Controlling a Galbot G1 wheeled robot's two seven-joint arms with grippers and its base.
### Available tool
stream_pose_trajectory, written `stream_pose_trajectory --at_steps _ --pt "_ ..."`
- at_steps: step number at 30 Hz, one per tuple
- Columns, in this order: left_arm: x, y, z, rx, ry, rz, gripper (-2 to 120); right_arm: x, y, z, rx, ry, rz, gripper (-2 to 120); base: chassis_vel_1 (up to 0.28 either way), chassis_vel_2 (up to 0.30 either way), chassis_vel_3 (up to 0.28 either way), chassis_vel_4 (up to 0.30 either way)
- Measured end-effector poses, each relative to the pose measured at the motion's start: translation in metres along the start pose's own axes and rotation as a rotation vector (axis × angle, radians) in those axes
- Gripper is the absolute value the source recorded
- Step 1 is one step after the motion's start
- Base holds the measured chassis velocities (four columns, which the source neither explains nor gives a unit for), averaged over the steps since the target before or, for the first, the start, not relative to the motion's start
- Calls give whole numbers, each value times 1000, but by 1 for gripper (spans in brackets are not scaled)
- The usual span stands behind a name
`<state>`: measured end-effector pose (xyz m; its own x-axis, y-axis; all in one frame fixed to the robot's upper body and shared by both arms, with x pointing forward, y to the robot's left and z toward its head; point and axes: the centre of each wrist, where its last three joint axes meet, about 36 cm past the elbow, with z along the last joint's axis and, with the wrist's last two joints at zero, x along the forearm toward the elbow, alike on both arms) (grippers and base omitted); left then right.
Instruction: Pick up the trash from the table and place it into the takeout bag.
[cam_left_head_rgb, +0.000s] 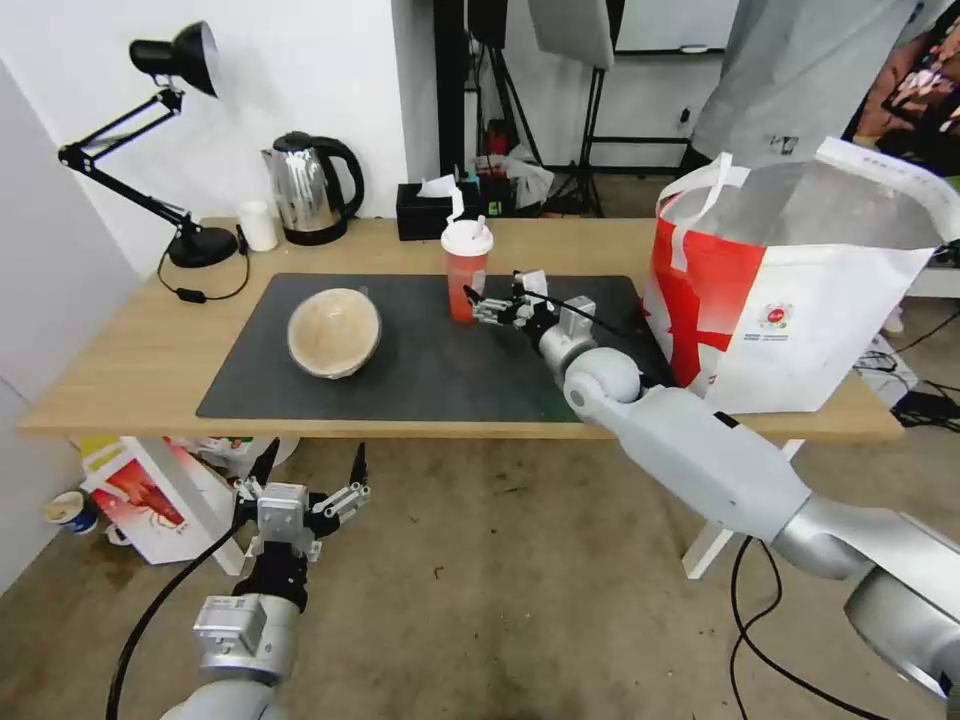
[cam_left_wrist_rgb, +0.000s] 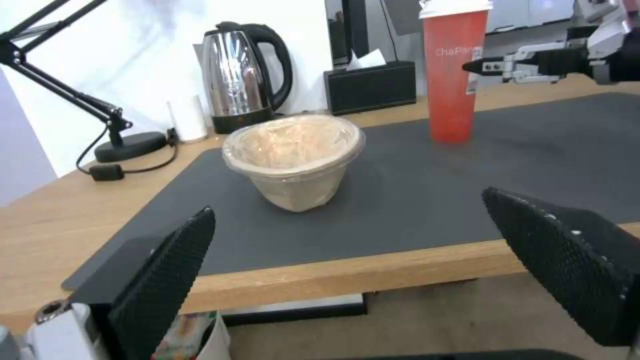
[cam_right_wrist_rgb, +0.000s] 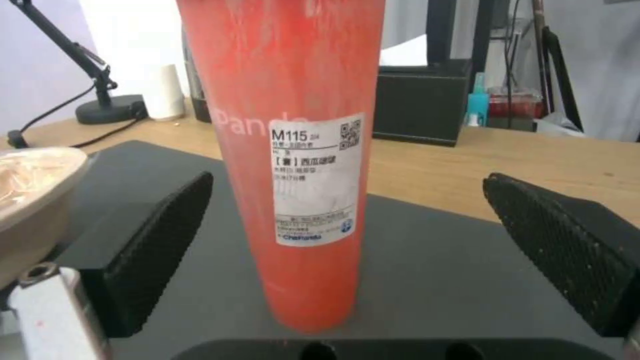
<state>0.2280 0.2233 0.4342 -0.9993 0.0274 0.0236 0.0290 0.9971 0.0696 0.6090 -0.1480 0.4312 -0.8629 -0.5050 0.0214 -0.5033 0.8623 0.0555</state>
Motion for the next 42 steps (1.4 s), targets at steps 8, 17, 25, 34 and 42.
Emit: stream_pose_trajectory --at_steps 8,17,25,34,42 --pt "0 0 0 0 0 0 100 -8 0 2 6 -4 -5 100 0 0 0 0" --pt "0 0 0 0 0 0 100 -16 -1 4 13 -10 -15 100 0 0 0 0" --pt "0 0 0 0 0 0 100 -26 -4 -2 20 -24 -16 100 0 0 0 0" --pt "0 0 0 0 0 0 100 -40 -5 -4 26 -33 -26 100 0 0 0 0" --pt "0 0 0 0 0 0 100 -50 0 2 27 -34 -37 100 0 0 0 0"
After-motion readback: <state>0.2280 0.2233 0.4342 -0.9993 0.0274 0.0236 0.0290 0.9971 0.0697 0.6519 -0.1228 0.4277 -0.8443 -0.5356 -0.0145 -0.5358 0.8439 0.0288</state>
